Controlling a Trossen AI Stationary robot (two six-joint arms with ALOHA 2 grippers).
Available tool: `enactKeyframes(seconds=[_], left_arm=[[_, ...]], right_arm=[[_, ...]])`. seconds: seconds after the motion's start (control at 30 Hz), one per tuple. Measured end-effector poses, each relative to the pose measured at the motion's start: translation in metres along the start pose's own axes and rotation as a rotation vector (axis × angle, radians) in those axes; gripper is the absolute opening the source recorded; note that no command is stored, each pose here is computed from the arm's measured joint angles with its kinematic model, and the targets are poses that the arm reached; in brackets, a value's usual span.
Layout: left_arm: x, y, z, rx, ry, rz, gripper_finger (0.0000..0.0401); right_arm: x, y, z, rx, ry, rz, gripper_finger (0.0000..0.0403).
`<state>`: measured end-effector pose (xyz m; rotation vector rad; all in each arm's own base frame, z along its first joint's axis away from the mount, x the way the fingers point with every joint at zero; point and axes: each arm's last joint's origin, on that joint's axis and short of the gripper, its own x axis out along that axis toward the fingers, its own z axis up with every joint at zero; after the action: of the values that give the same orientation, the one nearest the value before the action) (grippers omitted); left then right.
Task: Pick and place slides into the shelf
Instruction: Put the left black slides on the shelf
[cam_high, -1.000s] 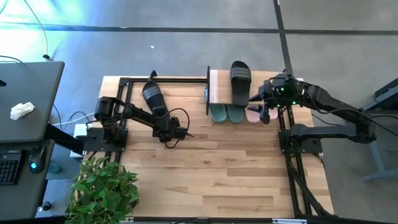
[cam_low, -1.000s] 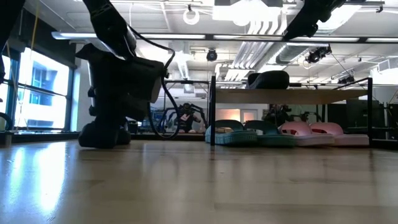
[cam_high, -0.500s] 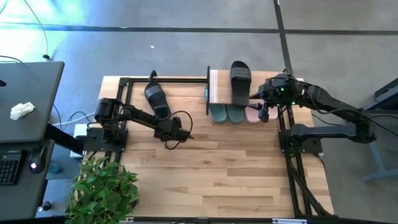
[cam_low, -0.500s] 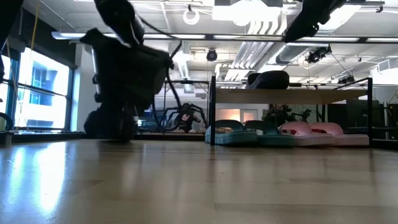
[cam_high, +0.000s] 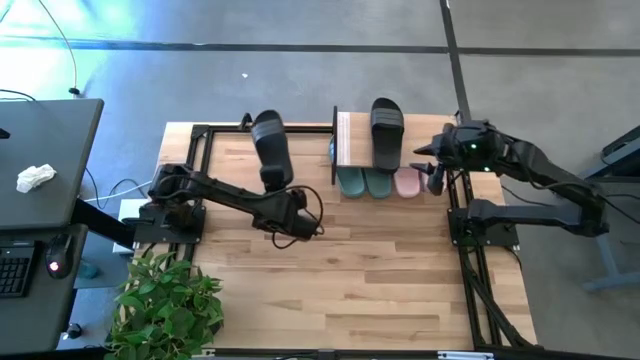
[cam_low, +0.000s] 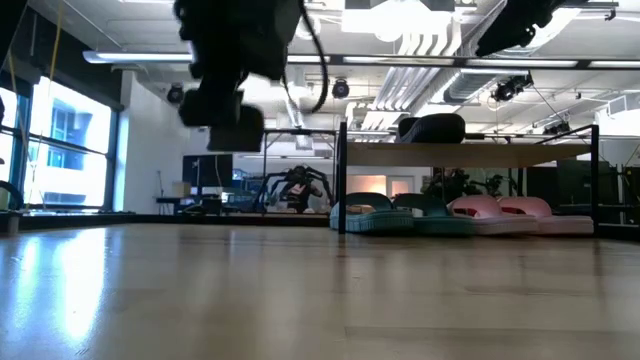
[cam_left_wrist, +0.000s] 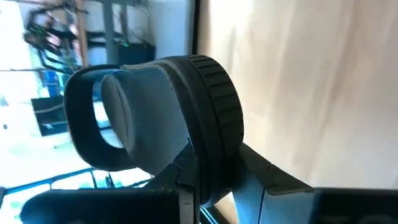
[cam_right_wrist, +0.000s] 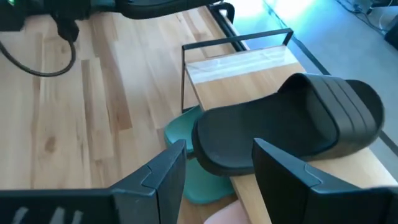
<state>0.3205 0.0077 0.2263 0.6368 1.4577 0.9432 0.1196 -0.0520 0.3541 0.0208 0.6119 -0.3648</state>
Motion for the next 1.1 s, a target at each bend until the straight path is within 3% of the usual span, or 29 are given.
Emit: enactKeyframes(seconds=[0.4,0.67,0.87,1.1], left_arm=[[-0.050,0.058,0.032,-0.016,-0.203,0.053,0.0043],[-0.077,0.091,0.057,-0.053,-0.383,0.019,0.0042],[-0.087,0.096,0.079,-0.106,-0.519,0.003,0.0042],[-0.072,0.086,0.101,-0.121,-0.501,0.084,0.0041]], right_arm=[[-0.023,0.001,-0.012,0.054,-0.018,-0.001,0.0171],[-0.023,0.001,-0.013,0.059,-0.008,-0.001,0.0171],[-0.023,0.001,-0.014,0.061,-0.002,0.000,0.0171],[-0.023,0.002,-0.015,0.079,0.006,0.001,0.0171]])
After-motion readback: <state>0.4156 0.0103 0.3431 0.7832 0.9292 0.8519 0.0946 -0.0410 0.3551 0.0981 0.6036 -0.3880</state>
